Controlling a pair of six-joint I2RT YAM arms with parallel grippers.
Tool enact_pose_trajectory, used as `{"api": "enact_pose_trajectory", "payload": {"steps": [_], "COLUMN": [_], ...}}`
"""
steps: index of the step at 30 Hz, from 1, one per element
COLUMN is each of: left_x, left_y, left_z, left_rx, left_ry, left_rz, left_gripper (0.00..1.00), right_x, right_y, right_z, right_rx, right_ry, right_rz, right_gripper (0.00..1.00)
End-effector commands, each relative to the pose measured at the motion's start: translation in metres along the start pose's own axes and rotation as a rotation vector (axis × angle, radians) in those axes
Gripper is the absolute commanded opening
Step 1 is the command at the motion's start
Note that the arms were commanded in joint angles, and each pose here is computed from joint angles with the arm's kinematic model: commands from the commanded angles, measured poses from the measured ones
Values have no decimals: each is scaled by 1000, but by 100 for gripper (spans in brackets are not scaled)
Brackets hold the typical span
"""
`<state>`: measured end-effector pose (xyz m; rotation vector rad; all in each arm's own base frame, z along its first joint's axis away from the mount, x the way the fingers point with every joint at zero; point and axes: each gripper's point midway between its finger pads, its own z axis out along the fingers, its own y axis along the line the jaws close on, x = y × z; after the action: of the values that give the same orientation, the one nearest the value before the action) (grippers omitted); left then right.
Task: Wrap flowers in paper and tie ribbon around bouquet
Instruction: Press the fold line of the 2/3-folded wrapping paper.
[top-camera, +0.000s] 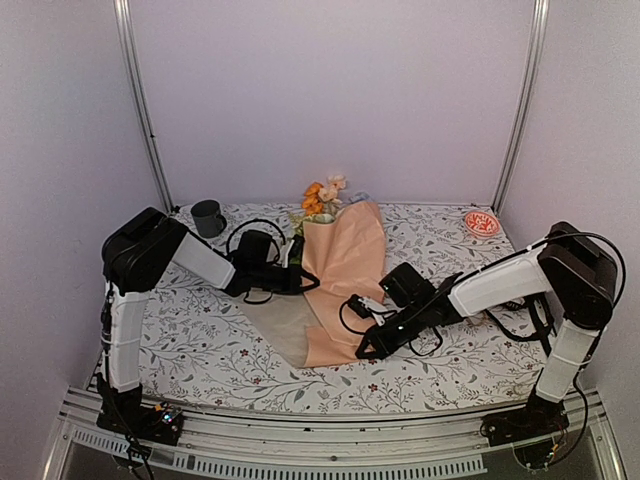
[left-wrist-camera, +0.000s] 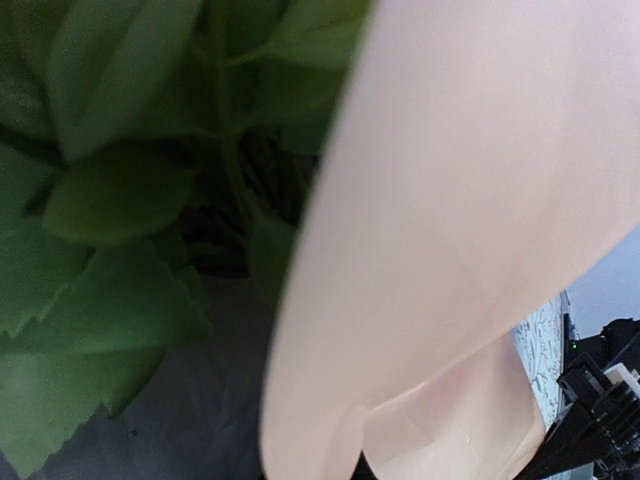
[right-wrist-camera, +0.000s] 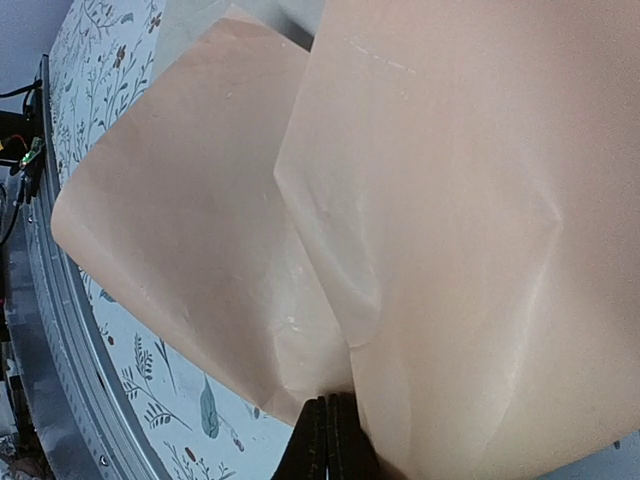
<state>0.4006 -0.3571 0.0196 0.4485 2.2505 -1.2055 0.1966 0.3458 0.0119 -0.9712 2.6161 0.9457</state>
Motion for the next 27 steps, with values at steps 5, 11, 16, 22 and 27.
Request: {"api": "enact_pose_trajectory", "payload": {"steps": [5,11,16,22,27], "left_x": [-2,6,8,8,9], "left_y": [19,21,20,20,20], "left_z": [-1,-1,-2,-2,-2], "left_rx": [-36,-37,-34,-34,-32], "left_ry": [15,25,24,25,27], "left_rz": [-4,-18,-20,-20,-22], "left_gripper": [0,0,0,0,0], "right_x": [32,3,-23,-66,-40], "right_y": [3,77,106,34,-7], "right_z": [-3,-44,-58,-38,-2], "right_rx": [-19,-333,-474,-216,-118], "right_ry": [88,17,-10,-106,-8], "right_rz": [23,-149,-208,-43,73], "right_gripper": [1,2,2,1,1]}}
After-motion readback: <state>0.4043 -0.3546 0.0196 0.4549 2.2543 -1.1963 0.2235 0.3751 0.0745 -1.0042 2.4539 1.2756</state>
